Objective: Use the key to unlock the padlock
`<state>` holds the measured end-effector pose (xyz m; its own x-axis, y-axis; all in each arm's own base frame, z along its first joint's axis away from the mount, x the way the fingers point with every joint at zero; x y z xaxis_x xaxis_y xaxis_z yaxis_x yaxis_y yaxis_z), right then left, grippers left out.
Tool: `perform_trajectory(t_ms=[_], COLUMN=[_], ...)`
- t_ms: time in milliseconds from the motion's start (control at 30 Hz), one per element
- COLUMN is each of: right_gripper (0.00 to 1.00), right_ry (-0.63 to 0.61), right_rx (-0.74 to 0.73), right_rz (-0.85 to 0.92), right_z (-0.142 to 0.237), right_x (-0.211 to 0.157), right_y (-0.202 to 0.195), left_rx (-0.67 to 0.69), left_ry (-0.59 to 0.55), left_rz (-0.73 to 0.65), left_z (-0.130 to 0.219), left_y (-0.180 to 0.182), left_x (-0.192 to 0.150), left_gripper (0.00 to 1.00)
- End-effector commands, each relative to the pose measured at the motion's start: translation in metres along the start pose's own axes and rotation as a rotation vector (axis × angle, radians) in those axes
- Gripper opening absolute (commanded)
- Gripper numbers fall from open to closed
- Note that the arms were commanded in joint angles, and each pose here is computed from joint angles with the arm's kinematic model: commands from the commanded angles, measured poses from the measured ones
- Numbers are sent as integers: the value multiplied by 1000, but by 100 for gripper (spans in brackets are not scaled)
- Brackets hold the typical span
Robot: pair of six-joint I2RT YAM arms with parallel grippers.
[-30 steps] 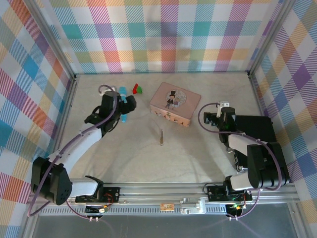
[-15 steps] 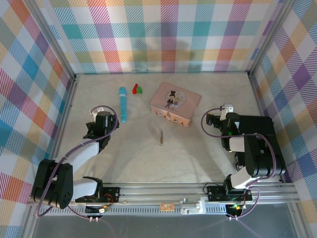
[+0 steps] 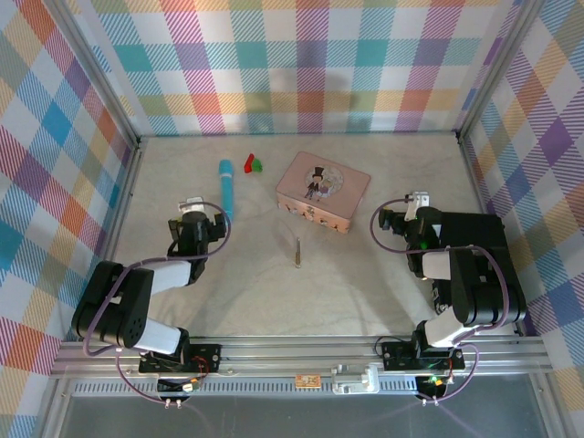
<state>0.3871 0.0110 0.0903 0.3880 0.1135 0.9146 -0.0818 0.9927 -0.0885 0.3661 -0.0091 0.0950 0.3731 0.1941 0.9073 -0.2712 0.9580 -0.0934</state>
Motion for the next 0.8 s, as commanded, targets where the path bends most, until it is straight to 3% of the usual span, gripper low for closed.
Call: perform_trajectory(t_ms=[0, 67, 133, 367, 767], right_gripper=[99, 99, 99, 99, 99], right_ry=[-30, -30, -32, -32, -30], right_rx=[12, 11, 12, 39, 46], right_rz=[-12, -12, -11, 0, 0], right_z=[1, 1, 1, 0, 0], right_x=[5, 5, 6, 6, 6], right_y=[1, 1, 1, 6, 6], left_rx=[-52, -61, -65, -55, -55], left_ry=[-159, -215, -136, -56, -58], left_rz=[51, 61, 66, 84, 80], left_z=[1, 0, -3, -22, -23], left_y=[9, 11, 11, 14, 13], left_x=[8, 9, 2, 4, 5], left_gripper=[100, 100, 100, 100, 100])
Point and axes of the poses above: each hand's point on the last joint's axis, 136 mm out from that joint toward the fingers, its own z axis back along the fingers, its own y axis along the line the jaws close on, x = y × z, the point moved 1 cm from there along z, back along the fingers, and after that the axes turned 9 degrees about z, right-handed, at the moved point
